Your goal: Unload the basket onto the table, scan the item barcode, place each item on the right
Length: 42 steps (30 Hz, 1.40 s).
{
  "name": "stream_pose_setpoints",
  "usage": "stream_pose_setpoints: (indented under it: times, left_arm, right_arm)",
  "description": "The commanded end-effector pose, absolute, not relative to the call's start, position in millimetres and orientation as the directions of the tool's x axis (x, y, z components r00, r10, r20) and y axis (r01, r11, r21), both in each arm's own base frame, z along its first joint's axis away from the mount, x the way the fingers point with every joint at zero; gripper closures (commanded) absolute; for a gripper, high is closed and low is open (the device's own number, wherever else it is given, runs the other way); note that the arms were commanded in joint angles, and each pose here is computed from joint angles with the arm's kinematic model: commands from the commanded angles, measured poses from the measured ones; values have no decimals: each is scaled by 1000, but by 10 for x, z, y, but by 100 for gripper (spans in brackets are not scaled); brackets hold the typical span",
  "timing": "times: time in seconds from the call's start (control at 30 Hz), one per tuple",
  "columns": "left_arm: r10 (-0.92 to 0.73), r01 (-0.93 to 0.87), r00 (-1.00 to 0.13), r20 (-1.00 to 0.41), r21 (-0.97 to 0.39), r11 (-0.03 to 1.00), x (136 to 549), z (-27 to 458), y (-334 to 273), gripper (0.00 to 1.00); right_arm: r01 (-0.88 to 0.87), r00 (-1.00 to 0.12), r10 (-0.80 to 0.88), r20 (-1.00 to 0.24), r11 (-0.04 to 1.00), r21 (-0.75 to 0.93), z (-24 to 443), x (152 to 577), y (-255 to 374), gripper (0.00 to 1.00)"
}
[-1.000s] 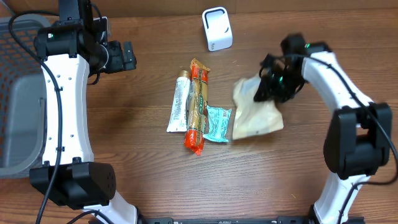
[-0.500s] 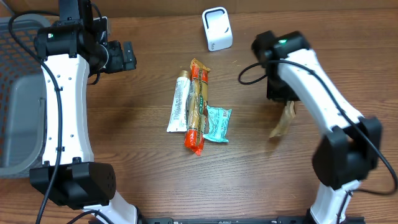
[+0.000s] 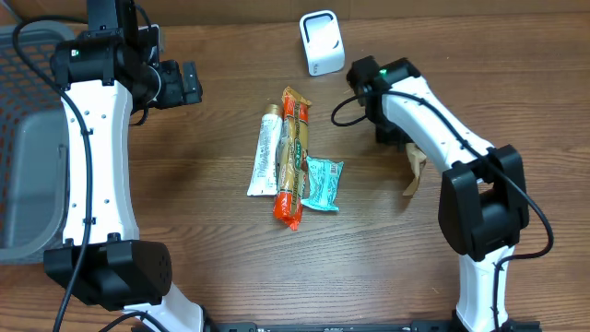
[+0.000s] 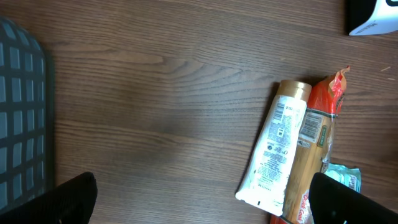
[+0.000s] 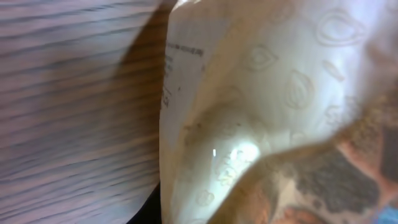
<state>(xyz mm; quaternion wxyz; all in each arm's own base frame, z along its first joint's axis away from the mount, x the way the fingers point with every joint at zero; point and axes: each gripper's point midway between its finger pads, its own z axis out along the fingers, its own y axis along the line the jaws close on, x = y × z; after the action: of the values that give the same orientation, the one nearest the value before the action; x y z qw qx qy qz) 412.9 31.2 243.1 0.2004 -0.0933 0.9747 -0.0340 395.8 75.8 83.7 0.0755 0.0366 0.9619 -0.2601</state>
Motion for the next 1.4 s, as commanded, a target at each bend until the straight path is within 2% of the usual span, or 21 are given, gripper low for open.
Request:
stream_pose_setpoints:
  times: [0.0, 0.13, 0.2, 0.4, 0.67, 0.73, 0.83, 0.9, 1.07, 1.13, 1.37]
  left_arm:
    - [-174, -146, -900, -399, -99, 984, 4136, 2484, 284, 0]
    - [-174, -146, -900, -399, -99, 984, 4136, 2484, 284, 0]
    - [-173, -146, -901, -399, -99, 984, 4136, 2484, 282, 0]
    - [-173, -145, -901, -399, -99, 984, 4136, 2484, 281, 0]
    - [-173, -145, -901, -399, -99, 984, 4136, 2484, 281, 0]
    - [-173, -145, -901, -399, -99, 984, 4136, 2484, 281, 1]
    - [-173, -145, -901, -399, -99, 984, 4136, 2484, 281, 0]
    - [-173, -145, -901, -399, -99, 984, 4136, 2484, 281, 1]
    - [-173, -145, -901, -399, -99, 984, 4136, 2484, 281, 0]
    - [-173, -145, -901, -399, -99, 984, 4136, 2484, 281, 0]
    - [-173, -145, -901, -399, -99, 984, 4136, 2484, 281, 0]
  right_arm:
    - [53, -994, 11, -108, 914, -402, 682, 3895, 1035, 73]
    - [11, -998, -7, -60, 956, -293, 604, 3830, 1270, 45]
    - [9, -999, -1, -38, 969, -246, 582, 3792, 1351, 41]
    - [4, -1000, 6, 11, 990, -140, 557, 3713, 1536, 38]
    - [8, -1000, 9, 5, 997, -78, 724, 3743, 1652, 30]
    - [-3, -1000, -3, 27, 1000, -20, 739, 3713, 1752, 29]
    - [-97, -992, -109, 69, 982, 159, 756, 3625, 2055, 25]
    - [-112, -990, -128, 63, 972, 207, 740, 3631, 2143, 22]
    - [-100, -992, -112, 50, 973, 208, 696, 3681, 2120, 24]
    - [-79, -995, -92, 44, 968, 239, 709, 3745, 2091, 28]
    - [-59, -997, -71, 7, 874, 483, 888, 4067, 1672, 32]
